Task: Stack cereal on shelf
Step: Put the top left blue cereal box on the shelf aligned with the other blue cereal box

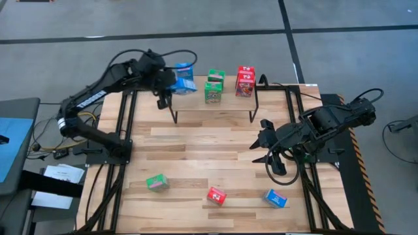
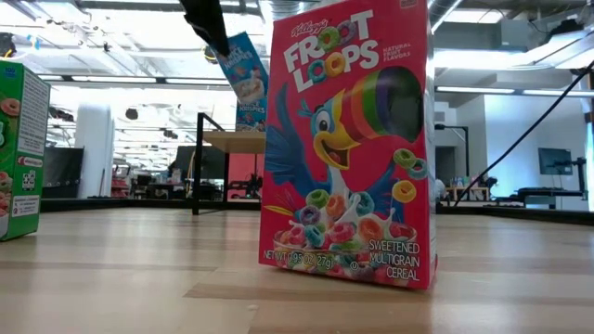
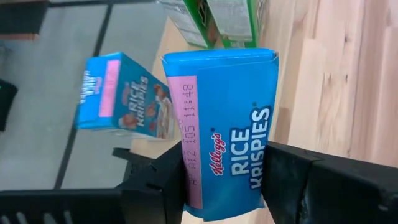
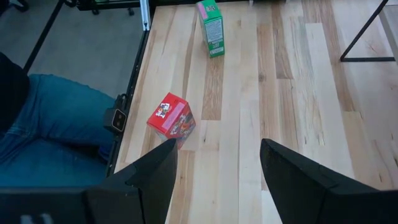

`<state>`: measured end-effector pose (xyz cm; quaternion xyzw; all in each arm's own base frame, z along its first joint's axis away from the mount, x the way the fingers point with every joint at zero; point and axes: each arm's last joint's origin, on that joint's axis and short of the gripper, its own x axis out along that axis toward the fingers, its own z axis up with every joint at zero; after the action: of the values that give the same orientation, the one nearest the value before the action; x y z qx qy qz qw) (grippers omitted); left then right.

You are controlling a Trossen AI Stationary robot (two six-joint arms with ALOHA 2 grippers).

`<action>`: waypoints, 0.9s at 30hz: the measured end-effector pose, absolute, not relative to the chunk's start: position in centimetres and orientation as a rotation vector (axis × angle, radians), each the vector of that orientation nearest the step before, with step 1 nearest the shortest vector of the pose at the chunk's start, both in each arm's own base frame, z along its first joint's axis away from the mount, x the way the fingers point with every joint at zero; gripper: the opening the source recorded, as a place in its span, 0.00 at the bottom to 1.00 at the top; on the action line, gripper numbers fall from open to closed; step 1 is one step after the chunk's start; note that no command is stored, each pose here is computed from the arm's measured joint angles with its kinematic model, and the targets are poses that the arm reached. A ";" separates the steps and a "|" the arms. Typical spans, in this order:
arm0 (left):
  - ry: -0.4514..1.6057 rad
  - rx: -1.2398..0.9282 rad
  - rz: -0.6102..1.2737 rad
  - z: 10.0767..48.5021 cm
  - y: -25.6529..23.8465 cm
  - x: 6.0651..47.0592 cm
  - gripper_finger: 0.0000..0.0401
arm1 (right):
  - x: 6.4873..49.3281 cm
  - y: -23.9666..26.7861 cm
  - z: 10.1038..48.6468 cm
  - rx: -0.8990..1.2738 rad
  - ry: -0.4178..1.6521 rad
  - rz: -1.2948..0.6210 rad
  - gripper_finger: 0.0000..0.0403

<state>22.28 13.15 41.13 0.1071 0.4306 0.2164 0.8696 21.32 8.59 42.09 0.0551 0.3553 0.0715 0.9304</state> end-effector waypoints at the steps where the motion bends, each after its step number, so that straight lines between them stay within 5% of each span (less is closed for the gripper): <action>1: 0.913 0.221 0.449 40.8 13.3 22.6 0.38 | 21.3 8.6 42.1 0.113 0.727 0.146 0.63; 27: 1.055 0.230 0.442 38.3 14.7 24.6 0.38 | 21.3 8.6 42.1 0.114 0.724 0.147 0.63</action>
<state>24.63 14.71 38.28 0.1088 0.4979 0.2085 0.8348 21.34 8.59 42.12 0.0556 0.3539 0.0716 0.9309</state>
